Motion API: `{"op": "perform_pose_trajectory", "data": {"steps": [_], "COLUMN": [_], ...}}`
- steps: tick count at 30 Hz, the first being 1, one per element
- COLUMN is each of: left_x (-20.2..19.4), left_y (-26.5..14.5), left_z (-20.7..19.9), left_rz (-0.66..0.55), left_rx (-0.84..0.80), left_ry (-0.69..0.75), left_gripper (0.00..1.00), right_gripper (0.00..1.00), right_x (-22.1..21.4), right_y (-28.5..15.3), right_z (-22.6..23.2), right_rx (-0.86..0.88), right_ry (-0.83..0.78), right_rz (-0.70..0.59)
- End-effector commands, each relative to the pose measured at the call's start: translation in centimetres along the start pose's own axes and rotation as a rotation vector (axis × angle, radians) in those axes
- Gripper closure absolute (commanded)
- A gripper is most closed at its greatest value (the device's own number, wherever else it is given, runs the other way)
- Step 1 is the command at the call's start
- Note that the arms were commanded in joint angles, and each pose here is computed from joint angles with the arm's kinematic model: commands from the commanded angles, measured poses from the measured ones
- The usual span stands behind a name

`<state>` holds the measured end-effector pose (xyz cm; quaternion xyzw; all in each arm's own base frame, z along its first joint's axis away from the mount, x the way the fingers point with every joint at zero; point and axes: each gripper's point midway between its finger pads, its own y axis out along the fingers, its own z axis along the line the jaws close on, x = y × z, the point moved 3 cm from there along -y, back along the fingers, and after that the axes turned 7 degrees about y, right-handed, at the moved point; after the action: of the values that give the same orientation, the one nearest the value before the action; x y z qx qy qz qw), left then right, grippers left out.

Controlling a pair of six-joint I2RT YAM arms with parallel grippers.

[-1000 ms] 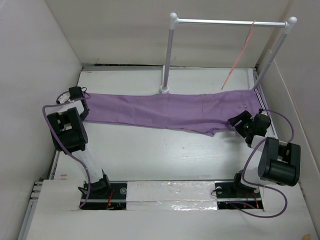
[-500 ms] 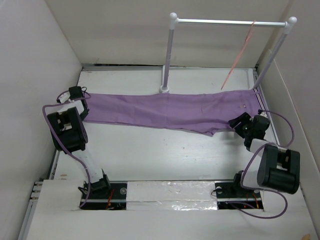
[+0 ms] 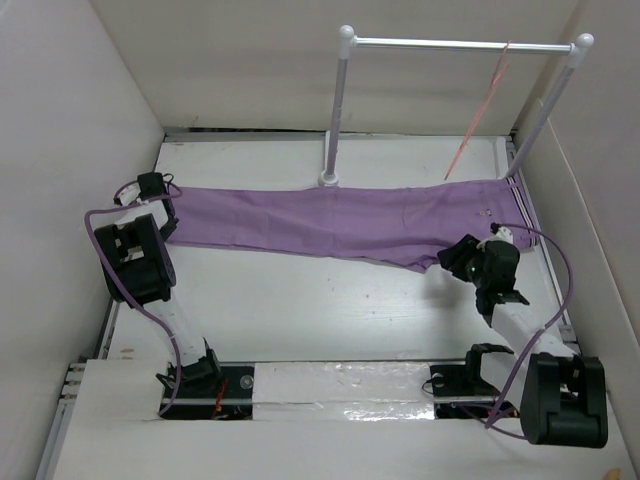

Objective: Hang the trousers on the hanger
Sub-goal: Fold the trousers at the center of the board.

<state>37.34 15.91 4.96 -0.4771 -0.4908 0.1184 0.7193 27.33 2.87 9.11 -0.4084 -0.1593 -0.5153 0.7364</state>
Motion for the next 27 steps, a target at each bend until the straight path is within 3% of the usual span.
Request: {"op": "perform_pose_trajectory", "data": {"steps": [1, 8, 27], "left_x": [2.9, 3.2, 2.5], "left_y": [-2.0, -1.8, -1.1], "left_z": [0.0, -0.5, -1.5], "left_rz": [-0.081, -0.085, -0.054], "left_rx": [-0.024, -0.046, -0.087], "left_ry": [-0.025, -0.031, -0.046], "left_gripper": [1.0, 1.0, 1.0], "right_gripper": [0.49, 0.5, 0.55], "right_x": [0.1, -1.3, -3.2], "right_y": [0.7, 2.5, 2.5], "right_z": [-0.3, 0.9, 1.3], "right_rx": [-0.045, -0.024, -0.073], "right_ry": [-0.015, -0.059, -0.086], "right_rz": [0.016, 0.177, 0.388]}}
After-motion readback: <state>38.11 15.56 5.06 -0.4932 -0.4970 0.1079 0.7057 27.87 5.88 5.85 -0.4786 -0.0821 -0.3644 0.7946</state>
